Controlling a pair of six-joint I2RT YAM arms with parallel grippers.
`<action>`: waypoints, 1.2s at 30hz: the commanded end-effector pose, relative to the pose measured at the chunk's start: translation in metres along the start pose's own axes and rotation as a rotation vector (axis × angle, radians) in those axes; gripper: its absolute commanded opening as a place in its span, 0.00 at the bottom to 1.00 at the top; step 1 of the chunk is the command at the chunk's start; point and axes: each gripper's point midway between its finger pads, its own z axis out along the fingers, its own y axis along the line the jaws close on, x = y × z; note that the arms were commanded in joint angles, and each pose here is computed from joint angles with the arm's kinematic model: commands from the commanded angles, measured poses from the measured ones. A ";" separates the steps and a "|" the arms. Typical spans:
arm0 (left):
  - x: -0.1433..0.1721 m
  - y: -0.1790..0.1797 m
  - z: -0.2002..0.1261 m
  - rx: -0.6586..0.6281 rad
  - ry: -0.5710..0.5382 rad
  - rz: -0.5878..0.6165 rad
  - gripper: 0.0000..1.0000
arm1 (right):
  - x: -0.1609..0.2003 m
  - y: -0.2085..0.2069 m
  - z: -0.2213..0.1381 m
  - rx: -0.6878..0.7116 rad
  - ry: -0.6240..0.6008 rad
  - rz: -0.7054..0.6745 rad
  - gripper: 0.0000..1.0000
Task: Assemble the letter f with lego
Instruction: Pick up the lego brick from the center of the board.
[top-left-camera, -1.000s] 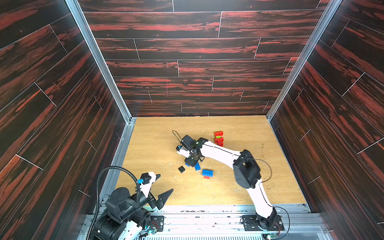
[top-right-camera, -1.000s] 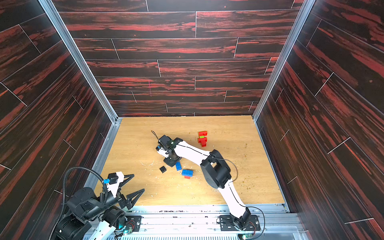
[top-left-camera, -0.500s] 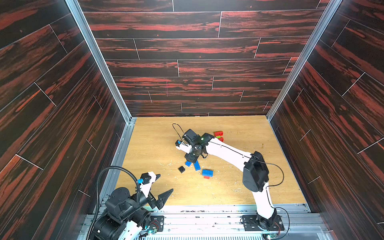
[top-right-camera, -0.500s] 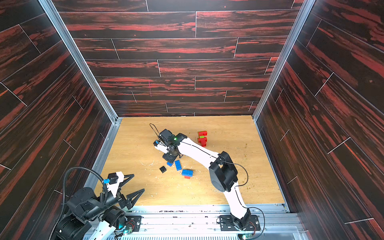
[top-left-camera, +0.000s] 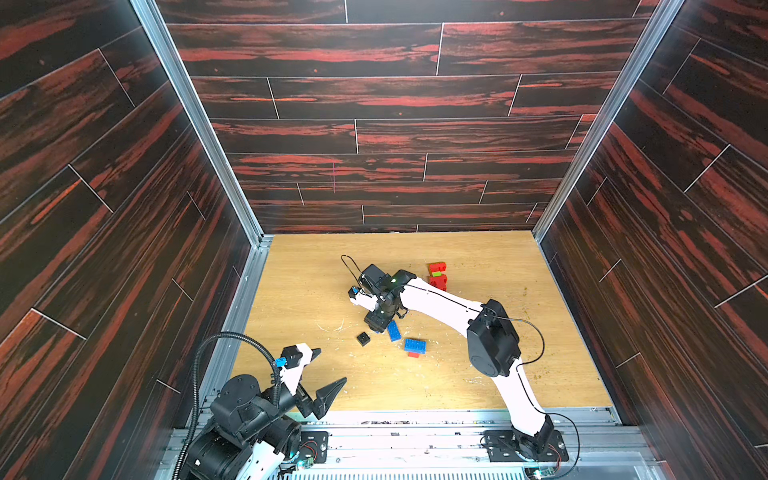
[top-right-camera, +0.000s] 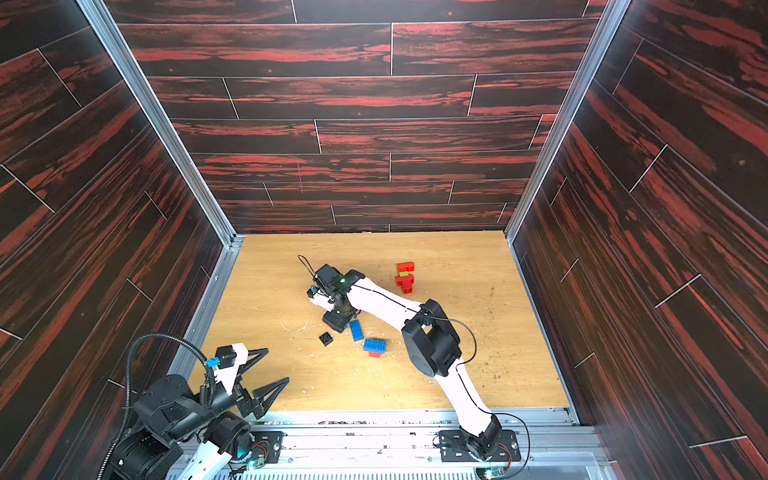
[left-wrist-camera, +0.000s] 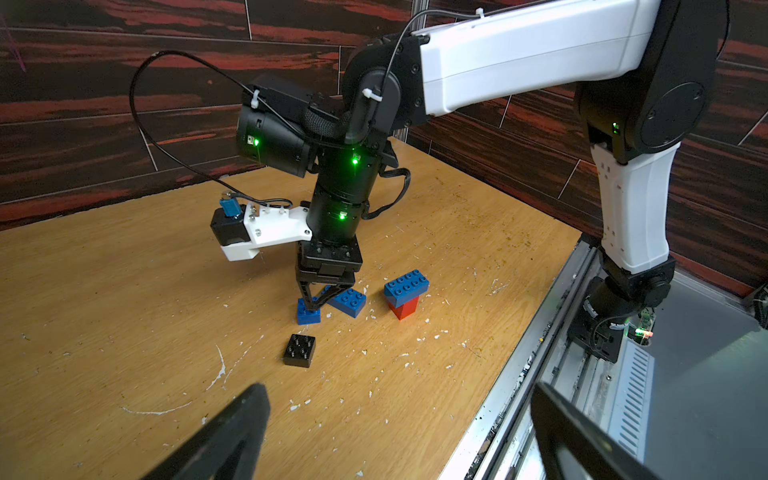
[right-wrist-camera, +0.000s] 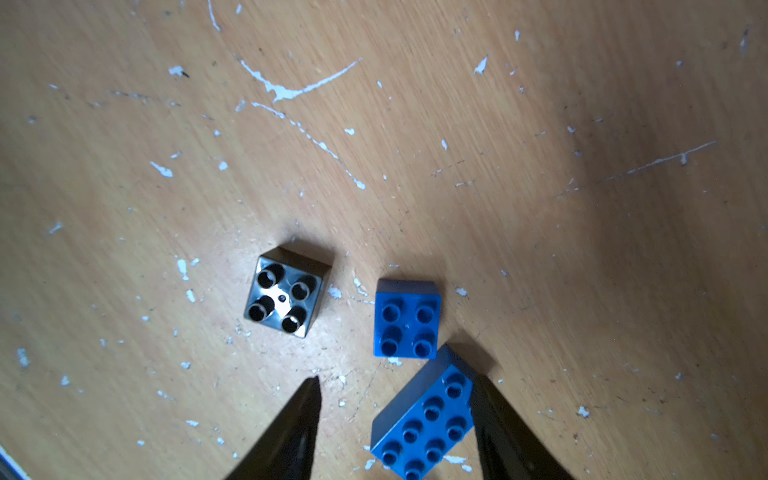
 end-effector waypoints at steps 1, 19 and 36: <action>0.001 -0.001 -0.001 0.000 -0.004 0.014 1.00 | 0.004 0.004 0.013 -0.022 0.036 0.000 0.60; 0.001 0.000 -0.001 -0.001 -0.003 0.013 1.00 | 0.013 0.003 0.038 -0.034 0.100 0.004 0.60; 0.001 0.000 -0.002 -0.001 -0.005 0.013 1.00 | 0.016 0.000 0.046 -0.043 0.123 0.014 0.48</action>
